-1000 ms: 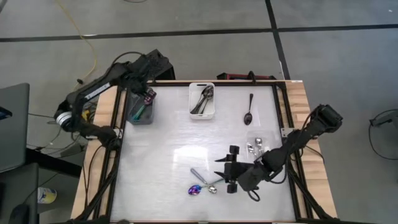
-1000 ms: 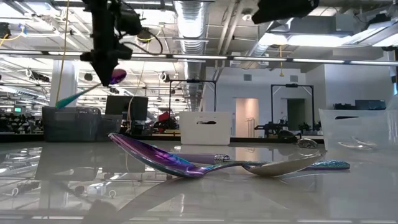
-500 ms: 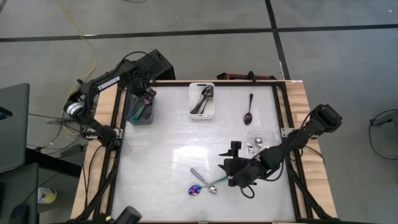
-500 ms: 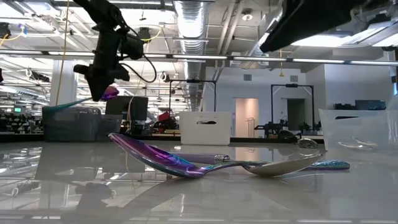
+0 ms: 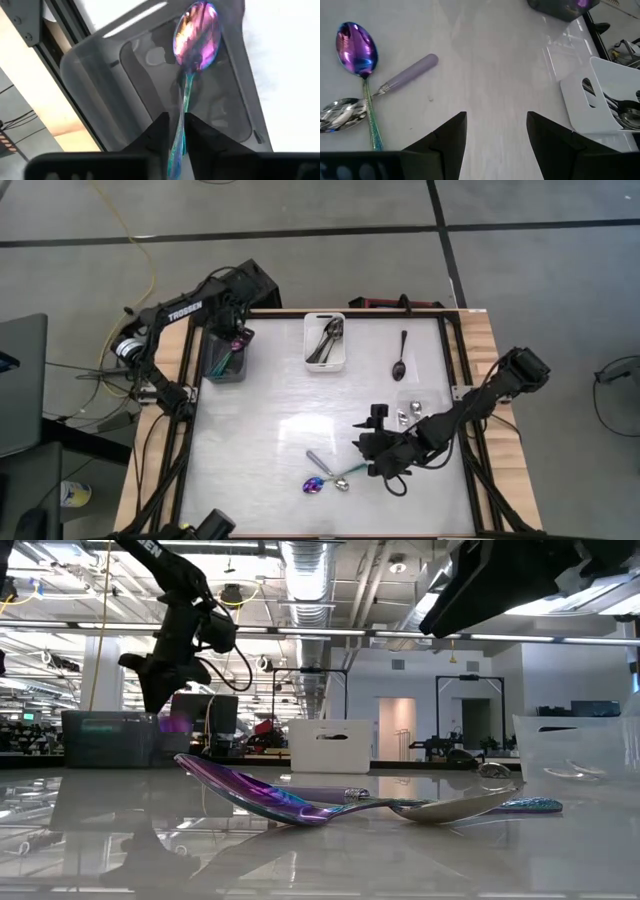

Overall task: Sort silverware by color (type)
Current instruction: Put the blue spoon into the black bin

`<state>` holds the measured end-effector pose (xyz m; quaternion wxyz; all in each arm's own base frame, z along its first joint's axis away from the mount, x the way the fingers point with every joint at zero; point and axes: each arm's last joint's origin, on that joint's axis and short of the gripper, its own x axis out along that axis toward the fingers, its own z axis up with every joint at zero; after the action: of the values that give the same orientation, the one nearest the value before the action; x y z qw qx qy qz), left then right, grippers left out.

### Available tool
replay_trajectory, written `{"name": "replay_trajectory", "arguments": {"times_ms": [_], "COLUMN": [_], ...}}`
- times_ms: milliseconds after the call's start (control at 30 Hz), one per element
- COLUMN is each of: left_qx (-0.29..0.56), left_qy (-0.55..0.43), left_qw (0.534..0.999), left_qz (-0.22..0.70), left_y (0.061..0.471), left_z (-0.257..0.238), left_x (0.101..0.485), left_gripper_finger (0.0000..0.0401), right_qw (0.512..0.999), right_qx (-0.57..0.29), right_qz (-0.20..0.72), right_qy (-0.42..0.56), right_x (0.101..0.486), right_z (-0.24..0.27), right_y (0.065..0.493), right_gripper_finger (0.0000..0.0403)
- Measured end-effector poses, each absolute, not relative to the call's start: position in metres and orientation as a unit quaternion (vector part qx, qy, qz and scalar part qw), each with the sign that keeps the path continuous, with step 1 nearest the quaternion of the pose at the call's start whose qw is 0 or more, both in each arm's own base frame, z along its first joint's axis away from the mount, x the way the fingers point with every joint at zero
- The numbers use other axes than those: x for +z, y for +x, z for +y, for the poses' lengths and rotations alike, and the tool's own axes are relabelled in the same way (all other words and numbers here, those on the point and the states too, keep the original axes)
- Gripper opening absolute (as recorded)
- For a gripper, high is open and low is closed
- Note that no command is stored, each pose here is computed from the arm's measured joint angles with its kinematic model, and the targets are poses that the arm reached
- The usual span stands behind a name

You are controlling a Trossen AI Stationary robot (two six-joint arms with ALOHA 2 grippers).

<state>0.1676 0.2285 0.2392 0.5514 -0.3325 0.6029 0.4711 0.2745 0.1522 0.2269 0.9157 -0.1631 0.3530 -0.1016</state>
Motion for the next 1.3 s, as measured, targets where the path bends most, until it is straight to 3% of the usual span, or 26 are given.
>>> {"name": "replay_trajectory", "arguments": {"times_ms": [233,400,600,767,967,1100,1233,1300], "left_qx": [0.477,0.474,0.425,0.333,0.156,0.011,-0.091,-0.106], "left_qy": [-0.318,-0.295,-0.26,-0.196,-0.154,-0.135,-0.098,-0.085], "left_qw": [0.547,0.576,0.692,0.802,0.921,0.979,0.991,0.989], "left_qz": [0.61,0.598,0.523,0.455,0.322,0.151,-0.023,-0.06], "left_y": [0.166,0.169,0.183,0.199,0.21,0.213,0.204,0.2], "left_z": [0.229,0.227,0.187,0.115,0.018,-0.037,-0.076,-0.087], "left_x": [0.241,0.266,0.31,0.322,0.29,0.265,0.242,0.23], "left_gripper_finger": [0.0097,0.0113,0.0114,0.0114,0.0114,0.0114,0.0114,0.0114], "right_qw": [0.916,0.918,0.914,0.929,0.933,0.941,0.947,0.944], "right_qx": [-0.102,-0.078,0.068,0.101,0.106,0.09,0.012,-0.02], "right_qz": [0.353,0.361,0.397,0.356,0.344,0.327,0.321,0.325], "right_qy": [-0.16,-0.146,-0.057,-0.023,-0.015,-0.012,0.022,0.051], "right_x": [0.227,0.226,0.225,0.224,0.221,0.224,0.223,0.222], "right_z": [0.152,0.154,0.163,0.168,0.168,0.166,0.149,0.138], "right_y": [0.274,0.275,0.276,0.281,0.281,0.284,0.292,0.296], "right_gripper_finger": [0.0228,0.0228,0.0228,0.0228,0.0228,0.0228,0.0228,0.0228]}}
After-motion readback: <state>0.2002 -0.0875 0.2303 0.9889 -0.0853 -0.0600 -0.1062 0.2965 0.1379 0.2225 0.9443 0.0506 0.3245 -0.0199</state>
